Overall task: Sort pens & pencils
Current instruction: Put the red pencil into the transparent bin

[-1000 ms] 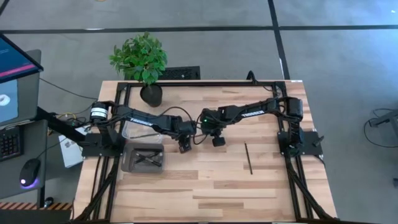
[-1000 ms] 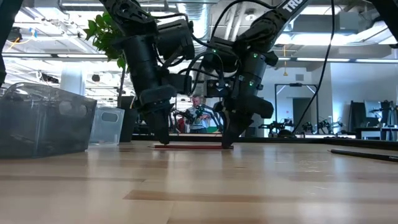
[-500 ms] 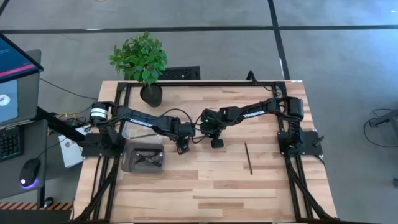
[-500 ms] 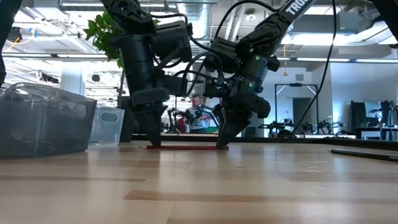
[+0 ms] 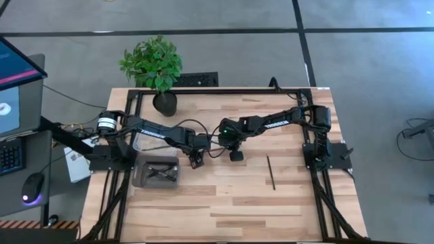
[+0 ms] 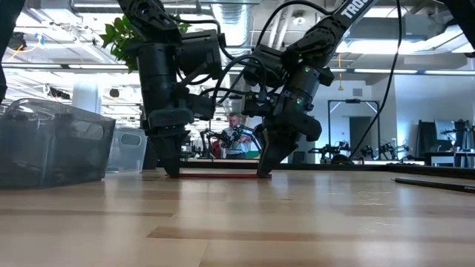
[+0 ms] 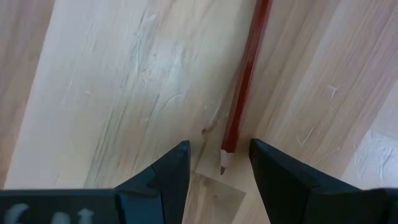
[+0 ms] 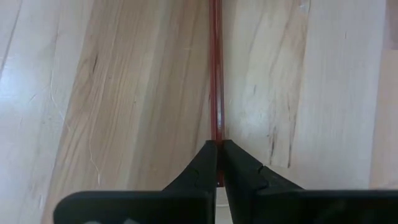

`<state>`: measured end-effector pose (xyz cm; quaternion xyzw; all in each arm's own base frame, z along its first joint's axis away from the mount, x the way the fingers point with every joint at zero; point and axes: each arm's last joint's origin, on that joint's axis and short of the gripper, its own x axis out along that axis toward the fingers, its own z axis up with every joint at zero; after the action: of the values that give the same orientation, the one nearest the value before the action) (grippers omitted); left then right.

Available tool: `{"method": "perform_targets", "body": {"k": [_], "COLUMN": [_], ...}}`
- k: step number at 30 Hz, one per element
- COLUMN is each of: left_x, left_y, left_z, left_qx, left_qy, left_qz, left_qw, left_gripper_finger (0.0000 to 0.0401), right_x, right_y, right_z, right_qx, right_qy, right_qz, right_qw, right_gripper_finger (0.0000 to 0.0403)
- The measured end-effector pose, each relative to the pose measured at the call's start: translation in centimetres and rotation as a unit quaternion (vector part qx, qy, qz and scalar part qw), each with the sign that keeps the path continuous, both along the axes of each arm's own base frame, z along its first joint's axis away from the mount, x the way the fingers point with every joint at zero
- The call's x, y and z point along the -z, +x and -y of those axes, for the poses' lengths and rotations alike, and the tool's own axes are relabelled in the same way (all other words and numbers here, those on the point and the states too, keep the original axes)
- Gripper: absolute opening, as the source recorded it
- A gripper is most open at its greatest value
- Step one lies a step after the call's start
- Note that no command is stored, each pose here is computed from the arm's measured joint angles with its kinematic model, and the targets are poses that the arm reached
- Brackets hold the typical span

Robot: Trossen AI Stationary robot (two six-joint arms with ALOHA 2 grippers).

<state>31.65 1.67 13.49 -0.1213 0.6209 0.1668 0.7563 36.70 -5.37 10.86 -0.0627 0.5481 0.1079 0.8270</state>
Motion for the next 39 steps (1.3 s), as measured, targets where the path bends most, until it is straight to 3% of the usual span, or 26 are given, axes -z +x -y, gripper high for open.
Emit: {"method": "perform_targets", "body": {"k": [12, 15, 19, 29, 39], "left_x": [0.1, 0.13, 0.16, 0.21, 0.25], "left_y": [0.19, 0.13, 0.03, -0.11, -0.15], "left_z": [0.32, 0.14, -0.14, -0.26, -0.29], "left_qx": [0.062, 0.055, 0.049, 0.047, 0.055], "left_qy": [0.008, 0.01, 0.006, 0.007, 0.008], "left_qz": [0.005, 0.002, -0.003, -0.01, -0.012], "left_qw": [0.998, 0.998, 0.999, 0.999, 0.998], "left_gripper_finger": [0.016, 0.0157, 0.0128, 0.0011, 0.0006], "right_x": [0.01, 0.01, 0.0, 0.02, 0.05], "right_y": [-0.01, 0.0, 0.01, 0.03, 0.1], "right_z": [0.0, 0.0, -0.01, 0.01, 0.14], "right_qx": [-0.002, -0.002, -0.002, -0.002, -0.008], "right_qy": [0.005, 0.005, 0.005, 0.006, 0.003], "right_qz": [0.001, 0.001, 0.002, 0.004, 0.013], "right_qw": [1.0, 1.0, 1.0, 1.0, 1.0], "right_gripper_finger": [0.0039, 0.0039, 0.0039, 0.0039, 0.0049]}}
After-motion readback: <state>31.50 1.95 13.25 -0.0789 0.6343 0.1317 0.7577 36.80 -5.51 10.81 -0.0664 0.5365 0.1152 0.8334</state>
